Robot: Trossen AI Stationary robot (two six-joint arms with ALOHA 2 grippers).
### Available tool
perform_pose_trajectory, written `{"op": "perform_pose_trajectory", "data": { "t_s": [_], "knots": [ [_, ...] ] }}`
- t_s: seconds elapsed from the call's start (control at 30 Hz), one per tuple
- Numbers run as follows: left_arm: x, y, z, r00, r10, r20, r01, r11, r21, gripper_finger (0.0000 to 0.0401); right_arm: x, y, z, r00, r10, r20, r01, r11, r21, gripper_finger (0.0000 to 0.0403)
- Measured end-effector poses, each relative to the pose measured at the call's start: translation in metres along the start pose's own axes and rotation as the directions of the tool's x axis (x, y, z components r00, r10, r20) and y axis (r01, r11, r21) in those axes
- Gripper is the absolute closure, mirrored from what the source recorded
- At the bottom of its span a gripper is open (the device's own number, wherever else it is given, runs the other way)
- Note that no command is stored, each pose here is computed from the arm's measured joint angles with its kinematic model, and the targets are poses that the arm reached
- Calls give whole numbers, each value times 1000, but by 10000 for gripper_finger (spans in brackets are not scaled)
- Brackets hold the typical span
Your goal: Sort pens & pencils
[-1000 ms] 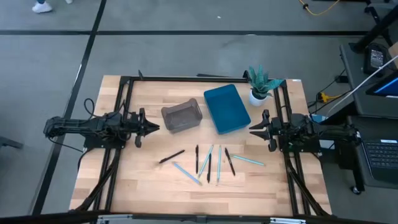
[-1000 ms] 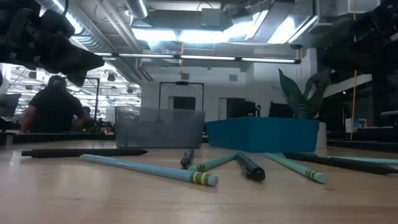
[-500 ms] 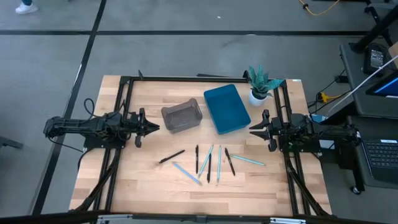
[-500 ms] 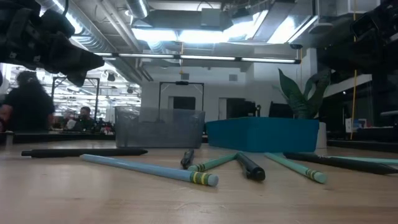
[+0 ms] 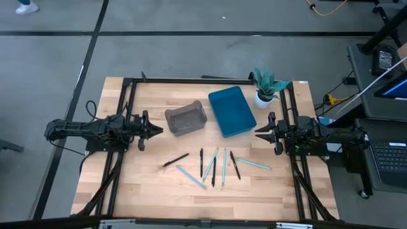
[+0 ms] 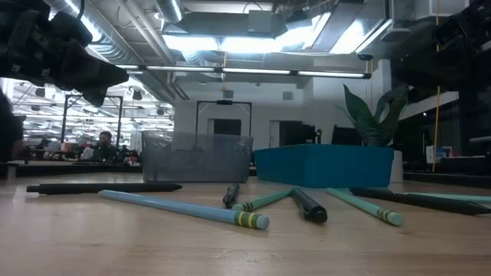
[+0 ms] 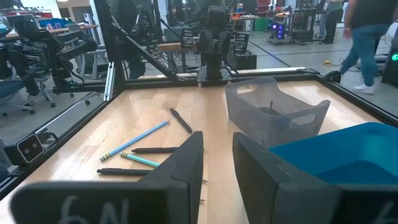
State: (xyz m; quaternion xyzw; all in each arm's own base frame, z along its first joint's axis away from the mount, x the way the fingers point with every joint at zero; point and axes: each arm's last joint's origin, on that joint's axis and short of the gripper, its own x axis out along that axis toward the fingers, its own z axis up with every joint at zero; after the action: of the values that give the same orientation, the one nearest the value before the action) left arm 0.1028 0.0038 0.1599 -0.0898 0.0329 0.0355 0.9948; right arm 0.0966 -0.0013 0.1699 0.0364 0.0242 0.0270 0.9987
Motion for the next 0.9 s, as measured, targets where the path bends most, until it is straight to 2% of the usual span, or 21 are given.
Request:
{"op": "perform_pose_trajectory", "data": {
  "t_s": [0.33, 0.43, 0.57, 0.73, 0.9],
  "knots": [
    [0, 0, 0, 1000, 0, 0, 0, 1000, 0, 360, 0, 0, 0, 1000, -4, 1, 4, 1000, 0, 313],
    [0, 0, 0, 1000, 0, 0, 0, 1000, 0, 360, 0, -2, 0, 999, -54, 4, 54, 998, 14, 313],
    [0, 0, 0, 1000, 0, 0, 0, 1000, 0, 360, 0, -1, 0, 999, -46, 7, 44, 980, 192, 313],
    [0, 0, 0, 1000, 0, 1, 0, 1000, 4, 360, -1, -2, 9, 991, -83, 101, 29, 895, 446, 313],
    [0, -1, 6, 998, -11, 60, 13, 999, -31, 360, -3, -4, 22, 954, -185, 237, 12, 811, 585, 313]
  ]
}}
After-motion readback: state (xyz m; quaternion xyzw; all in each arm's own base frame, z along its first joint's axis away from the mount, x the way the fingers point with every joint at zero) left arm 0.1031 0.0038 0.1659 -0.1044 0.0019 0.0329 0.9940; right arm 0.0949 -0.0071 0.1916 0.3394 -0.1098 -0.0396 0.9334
